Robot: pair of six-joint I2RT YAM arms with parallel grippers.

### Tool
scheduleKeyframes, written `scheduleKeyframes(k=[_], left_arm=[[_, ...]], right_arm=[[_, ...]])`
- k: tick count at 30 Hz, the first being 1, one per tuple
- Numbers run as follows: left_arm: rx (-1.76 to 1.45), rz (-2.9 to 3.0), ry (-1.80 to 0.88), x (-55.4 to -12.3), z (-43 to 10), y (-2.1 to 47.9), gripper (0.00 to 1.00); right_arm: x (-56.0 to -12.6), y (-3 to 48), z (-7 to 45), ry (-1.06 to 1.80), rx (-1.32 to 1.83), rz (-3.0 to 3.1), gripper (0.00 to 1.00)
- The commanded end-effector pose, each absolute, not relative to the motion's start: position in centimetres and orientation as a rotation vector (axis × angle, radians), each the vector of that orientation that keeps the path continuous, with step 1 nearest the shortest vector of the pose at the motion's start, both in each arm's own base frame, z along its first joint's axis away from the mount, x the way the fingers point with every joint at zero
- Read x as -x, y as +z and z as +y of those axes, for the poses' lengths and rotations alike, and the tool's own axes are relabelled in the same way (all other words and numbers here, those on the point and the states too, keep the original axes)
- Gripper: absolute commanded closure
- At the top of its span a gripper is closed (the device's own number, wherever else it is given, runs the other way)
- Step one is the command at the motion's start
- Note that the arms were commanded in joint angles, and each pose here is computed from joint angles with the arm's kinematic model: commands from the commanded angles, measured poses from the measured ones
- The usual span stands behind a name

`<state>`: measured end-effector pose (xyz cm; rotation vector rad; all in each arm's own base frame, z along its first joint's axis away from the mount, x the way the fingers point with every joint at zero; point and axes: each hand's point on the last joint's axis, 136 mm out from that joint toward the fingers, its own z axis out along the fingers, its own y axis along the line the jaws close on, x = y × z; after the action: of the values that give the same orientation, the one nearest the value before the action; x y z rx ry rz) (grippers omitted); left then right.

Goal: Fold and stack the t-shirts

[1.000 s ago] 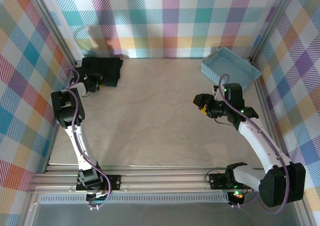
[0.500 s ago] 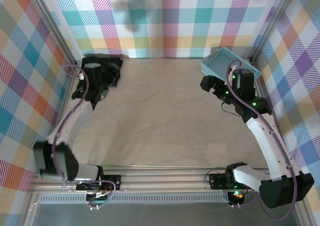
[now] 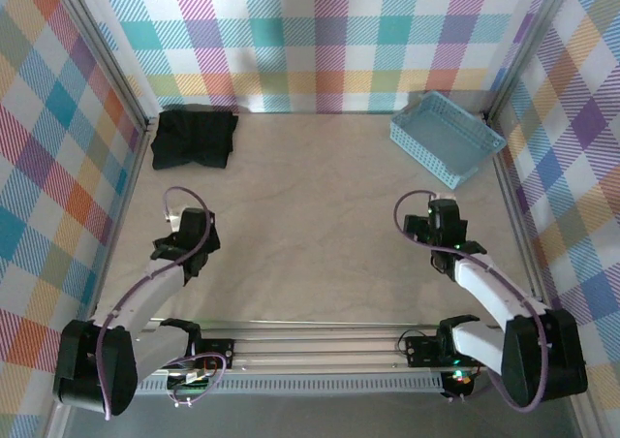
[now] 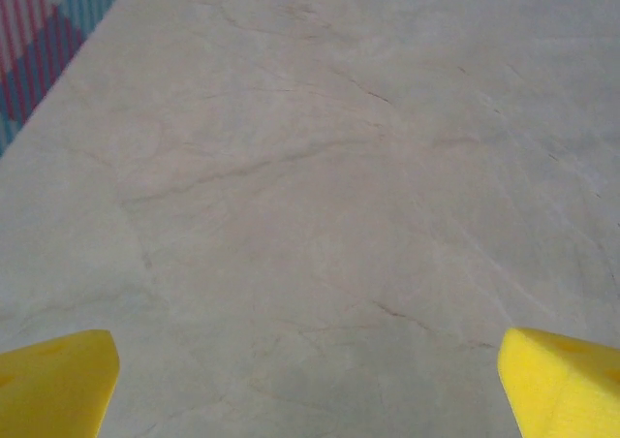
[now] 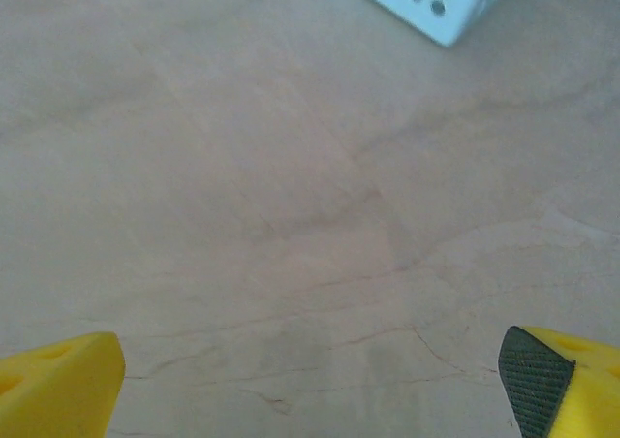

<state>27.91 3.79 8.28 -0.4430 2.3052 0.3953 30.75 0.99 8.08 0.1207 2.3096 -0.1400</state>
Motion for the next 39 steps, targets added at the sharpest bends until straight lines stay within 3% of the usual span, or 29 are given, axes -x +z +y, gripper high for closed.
scheduleKeyframes(k=[1,10,17,21,39], left_arm=[[0.356,2.169,0.273,-33.0,2.8,9.8,0.0],[0.239,2.104,0.16,-41.6,1.3,8.3,0.0],[0.257,1.803,0.107,-37.1,1.6,9.4,0.0],[0.241,1.953,0.137,-39.3,1.2,8.3,0.0],[0.239,1.944,0.135,-39.3,1.3,8.2,0.0]], right_arm=[[-34.6,10.5,0.5,-0.16,-0.08,2.139,0.0],[-41.1,9.2,-0.6,-0.088,-0.153,2.086,0.0],[-39.3,10.6,0.3,-0.017,-0.09,1.911,0.0],[-39.3,9.4,1.1,0.004,-0.031,1.878,0.0],[-39.8,9.1,1.1,0.056,-0.041,1.944,0.0]])
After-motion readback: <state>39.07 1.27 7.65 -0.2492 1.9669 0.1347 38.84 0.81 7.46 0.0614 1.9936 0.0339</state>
